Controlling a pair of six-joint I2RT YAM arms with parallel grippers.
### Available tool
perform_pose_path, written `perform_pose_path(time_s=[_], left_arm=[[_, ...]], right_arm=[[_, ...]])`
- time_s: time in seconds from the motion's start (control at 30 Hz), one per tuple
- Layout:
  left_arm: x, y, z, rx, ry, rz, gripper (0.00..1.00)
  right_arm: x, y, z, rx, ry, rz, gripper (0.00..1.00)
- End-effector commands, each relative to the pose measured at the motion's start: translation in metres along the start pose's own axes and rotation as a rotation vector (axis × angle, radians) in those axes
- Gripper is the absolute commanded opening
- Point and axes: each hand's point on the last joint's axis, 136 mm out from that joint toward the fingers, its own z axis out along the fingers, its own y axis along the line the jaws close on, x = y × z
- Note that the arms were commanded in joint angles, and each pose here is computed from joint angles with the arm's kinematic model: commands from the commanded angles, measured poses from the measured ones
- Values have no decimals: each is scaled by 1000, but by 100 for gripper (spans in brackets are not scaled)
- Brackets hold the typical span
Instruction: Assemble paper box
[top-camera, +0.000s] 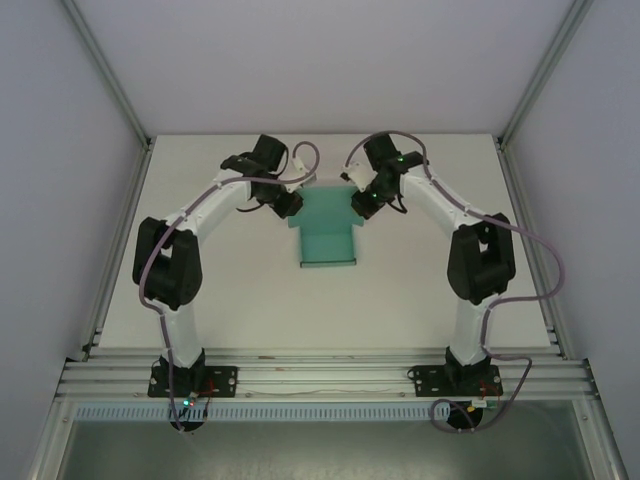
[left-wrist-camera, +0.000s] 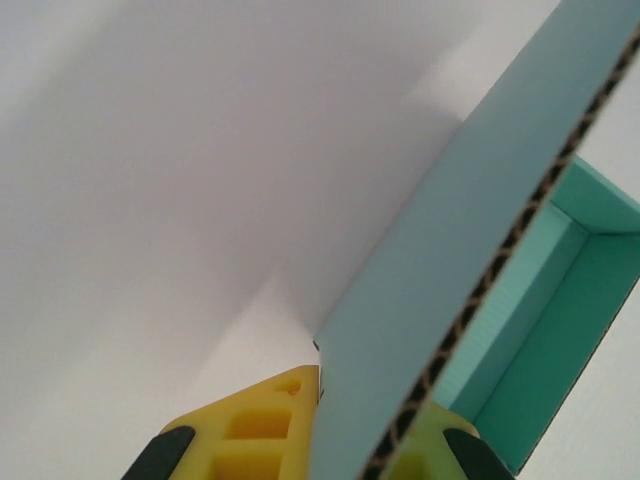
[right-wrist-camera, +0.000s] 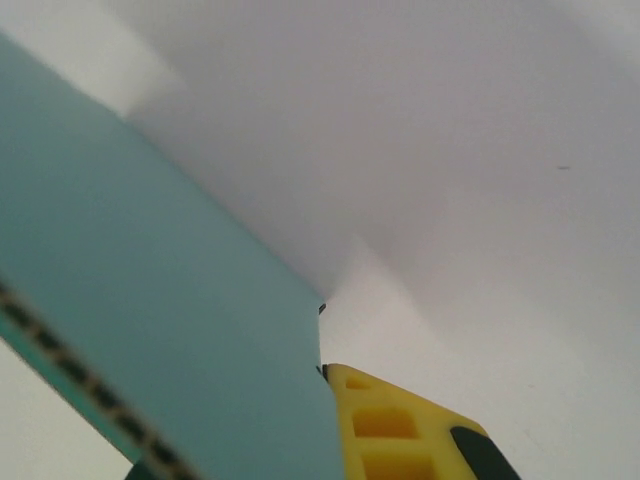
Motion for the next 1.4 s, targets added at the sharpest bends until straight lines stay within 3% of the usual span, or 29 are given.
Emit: perform_pose_path(time_s=[0.0, 0.17, 0.33, 0.43, 0.5, 0.67, 0.8, 0.97, 1.23, 1.37], left_arm=[[-19, 26, -16, -193, -119, -280, 0], [-27, 23, 2, -204, -223, -601, 0], [-34, 13, 13, -236, -316, -744, 0], [-35, -1, 29, -170, -323, -798, 0], [-30, -6, 36, -172, -299, -795, 0], [-16, -13, 46, -182, -324, -825, 0], [-4, -27, 60, -172, -350, -799, 0], [26, -46, 72, -186, -344, -757, 0], [49, -64, 63, -219, -355, -730, 0], [53, -70, 61, -202, -351, -722, 16]], right_arm=[[-31, -21, -26, 217, -206, 318, 1], [-46, -7, -20, 324, -400, 572, 0], [-55, 10, -4, 356, -526, 714, 1], [-55, 13, 8, 368, -549, 777, 1], [-55, 15, 13, 375, -572, 779, 5], [-42, 25, 27, 395, -596, 725, 5], [-13, 32, 45, 449, -540, 576, 5], [19, 34, 57, 466, -519, 543, 5], [36, 50, 67, 444, -538, 496, 5], [49, 48, 71, 519, -536, 390, 4]])
